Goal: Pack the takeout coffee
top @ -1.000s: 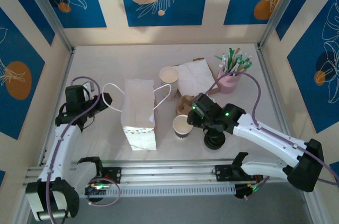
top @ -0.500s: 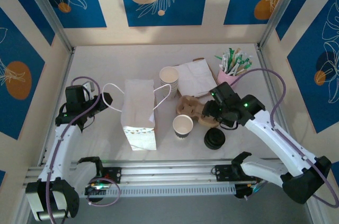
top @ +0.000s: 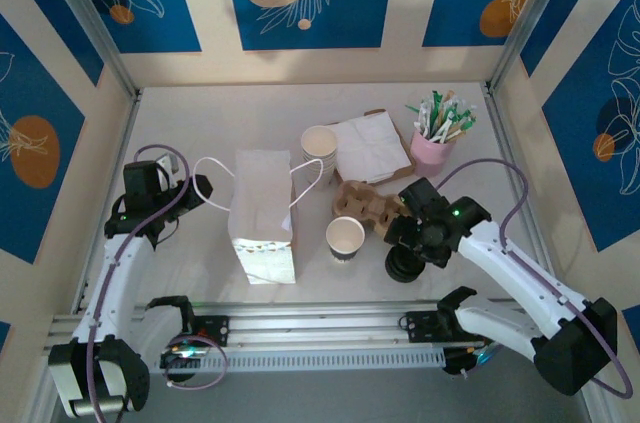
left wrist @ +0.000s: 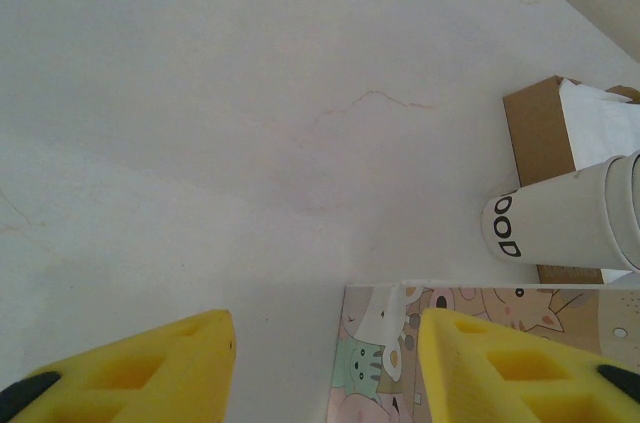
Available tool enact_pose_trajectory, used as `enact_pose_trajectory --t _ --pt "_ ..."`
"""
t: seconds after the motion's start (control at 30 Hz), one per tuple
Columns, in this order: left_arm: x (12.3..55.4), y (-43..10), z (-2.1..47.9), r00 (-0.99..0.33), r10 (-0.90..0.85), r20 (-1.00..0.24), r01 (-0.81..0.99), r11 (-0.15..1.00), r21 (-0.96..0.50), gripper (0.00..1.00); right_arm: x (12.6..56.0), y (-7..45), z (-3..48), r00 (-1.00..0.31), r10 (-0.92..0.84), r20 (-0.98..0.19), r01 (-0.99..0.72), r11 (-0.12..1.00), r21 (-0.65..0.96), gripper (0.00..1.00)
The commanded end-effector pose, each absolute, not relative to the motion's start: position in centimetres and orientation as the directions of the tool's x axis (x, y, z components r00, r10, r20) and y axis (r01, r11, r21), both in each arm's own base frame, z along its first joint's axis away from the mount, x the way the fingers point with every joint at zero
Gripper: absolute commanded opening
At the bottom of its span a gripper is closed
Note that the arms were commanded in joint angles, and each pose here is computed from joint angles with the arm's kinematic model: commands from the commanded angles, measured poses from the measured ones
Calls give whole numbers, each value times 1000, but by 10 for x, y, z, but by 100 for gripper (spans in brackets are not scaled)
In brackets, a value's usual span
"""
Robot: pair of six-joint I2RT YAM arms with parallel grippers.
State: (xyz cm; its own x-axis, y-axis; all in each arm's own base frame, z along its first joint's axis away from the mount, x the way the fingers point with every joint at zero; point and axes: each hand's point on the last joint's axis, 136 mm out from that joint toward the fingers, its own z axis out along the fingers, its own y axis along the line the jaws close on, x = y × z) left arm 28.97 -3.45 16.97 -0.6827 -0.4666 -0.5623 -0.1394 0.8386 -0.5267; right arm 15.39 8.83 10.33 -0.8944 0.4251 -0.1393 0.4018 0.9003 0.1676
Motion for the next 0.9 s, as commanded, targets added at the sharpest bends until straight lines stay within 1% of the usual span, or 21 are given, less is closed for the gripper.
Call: enact_pose_trajectory --t 0.0,0.07,0.23,0.37,0.53,0.87 --pt "290 -40 174 -684 -468 -559 -119 828 -548 52 149 92 93 -889 447 -99 424 885 192 90" --pt "290 -40 174 -685 -467 -559 -119 829 -547 52 149 93 88 -889 448 -95 424 884 196 92" --pt "290 -40 173 -686 -467 -557 -119 828 -548 52 146 92 80 -892 443 -90 421 886 196 92" --pt "290 -41 173 -687 -467 -556 -117 827 -550 52 147 91 76 -886 453 -99 427 880 205 90" --pt "290 -40 173 -686 -468 -556 -119 827 -550 52 146 89 74 -886 452 -105 426 882 203 86" --pt "290 -41 172 -689 -467 -554 -119 827 -550 52 147 85 70 -887 445 -121 419 887 192 86"
